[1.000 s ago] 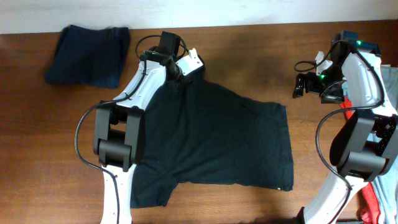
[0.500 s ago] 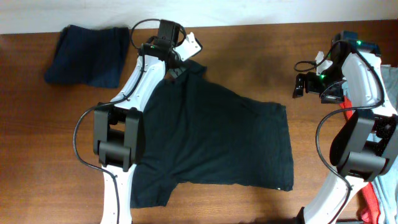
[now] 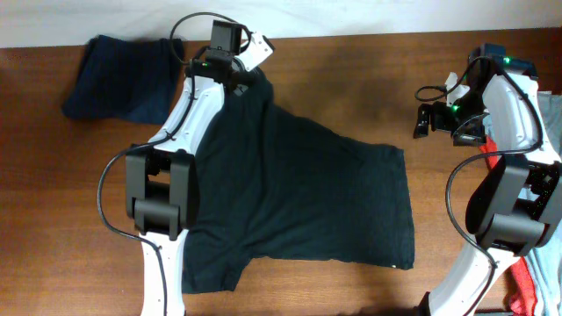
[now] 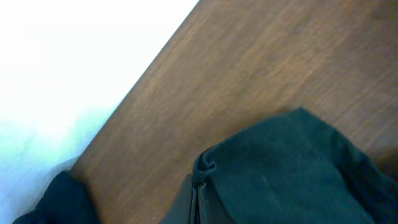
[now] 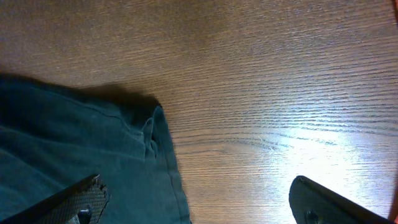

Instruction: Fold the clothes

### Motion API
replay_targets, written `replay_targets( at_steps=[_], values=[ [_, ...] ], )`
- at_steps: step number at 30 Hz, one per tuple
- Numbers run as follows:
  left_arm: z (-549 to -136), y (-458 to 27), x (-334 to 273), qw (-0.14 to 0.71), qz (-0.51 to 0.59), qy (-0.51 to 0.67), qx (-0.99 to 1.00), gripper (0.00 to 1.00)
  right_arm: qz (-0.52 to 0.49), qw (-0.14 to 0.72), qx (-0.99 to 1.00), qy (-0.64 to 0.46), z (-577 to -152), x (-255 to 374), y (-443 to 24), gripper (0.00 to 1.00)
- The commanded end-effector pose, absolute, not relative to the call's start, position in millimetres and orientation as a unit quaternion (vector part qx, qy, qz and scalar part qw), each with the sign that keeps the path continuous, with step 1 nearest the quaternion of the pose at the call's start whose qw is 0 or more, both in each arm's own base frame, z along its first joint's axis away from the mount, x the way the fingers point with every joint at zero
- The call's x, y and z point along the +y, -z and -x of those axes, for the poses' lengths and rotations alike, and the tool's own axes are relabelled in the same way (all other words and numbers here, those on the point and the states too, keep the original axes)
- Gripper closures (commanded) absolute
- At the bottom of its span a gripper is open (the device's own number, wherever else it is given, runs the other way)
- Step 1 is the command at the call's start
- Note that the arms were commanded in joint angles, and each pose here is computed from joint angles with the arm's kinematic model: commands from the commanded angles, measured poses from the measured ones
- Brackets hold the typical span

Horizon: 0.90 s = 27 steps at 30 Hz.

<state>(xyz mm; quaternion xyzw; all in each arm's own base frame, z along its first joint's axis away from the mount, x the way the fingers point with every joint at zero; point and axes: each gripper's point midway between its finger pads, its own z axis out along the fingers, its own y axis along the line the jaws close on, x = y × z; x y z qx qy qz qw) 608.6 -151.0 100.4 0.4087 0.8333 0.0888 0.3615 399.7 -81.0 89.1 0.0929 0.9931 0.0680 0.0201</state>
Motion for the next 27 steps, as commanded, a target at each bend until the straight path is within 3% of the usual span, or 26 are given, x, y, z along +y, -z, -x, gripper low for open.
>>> replay_targets(
  at_steps=[1,10,12,13,14,15,20,23,24,26,27],
  values=[
    [-616.7,-68.5,-140.6,0.346,-0.399,-0.09,0.844,0.99,-0.091,0.04,0.993,-0.067,-404.3,-80.5,-102.6,0.02],
    [-625.5,-31.6,-140.4,0.345,-0.387,-0.086,0.851,0.98,-0.091,0.04,0.993,-0.067,-404.2,-80.5,-102.6,0.01],
    [-632.6,-38.2,-137.5,0.362,-0.36,-0.082,0.856,0.92,-0.091,0.04,0.993,-0.067,-404.2,-80.5,-102.6,0.02],
    [-635.7,-44.1,-136.3,0.37,-0.348,-0.081,0.857,0.83,-0.091,0.04,0.993,-0.067,-404.2,-80.5,-102.6,0.02],
    [-640.8,-53.2,-133.3,0.38,-0.329,-0.078,0.861,0.13,-0.091,0.04,0.993,-0.067,-404.3,-80.5,-102.6,0.01],
    [-644.5,-59.7,-130.2,0.387,-0.311,-0.077,0.864,0.01,-0.091,0.04,0.993,-0.067,-404.3,-80.5,-102.6,0.01],
    [-652.4,-126.5,-105.9,0.403,-0.216,-0.051,0.888,0.01,-0.091,0.04,0.993,-0.067,-404.3,-80.5,-102.6,0.01],
    [-624.7,-157.4,-92.4,0.355,-0.216,-0.051,0.908,0.01,-0.091,0.04,0.993,-0.067,-404.2,-80.5,-102.6,0.01],
    [-613.3,-160.7,-89.6,0.335,-0.217,-0.05,0.915,0.05,-0.091,0.04,0.993,-0.067,-404.2,-80.5,-102.6,0.01],
    [-590.6,-155.3,-84.9,0.288,-0.219,-0.046,0.931,0.6,-0.091,0.04,0.993,-0.067,-404.2,-80.5,-102.6,0.02],
    [-583.7,-150.6,-83.3,0.272,-0.213,-0.042,0.938,0.66,-0.091,0.04,0.993,-0.067,-404.2,-80.5,-102.6,0.01]
  ],
)
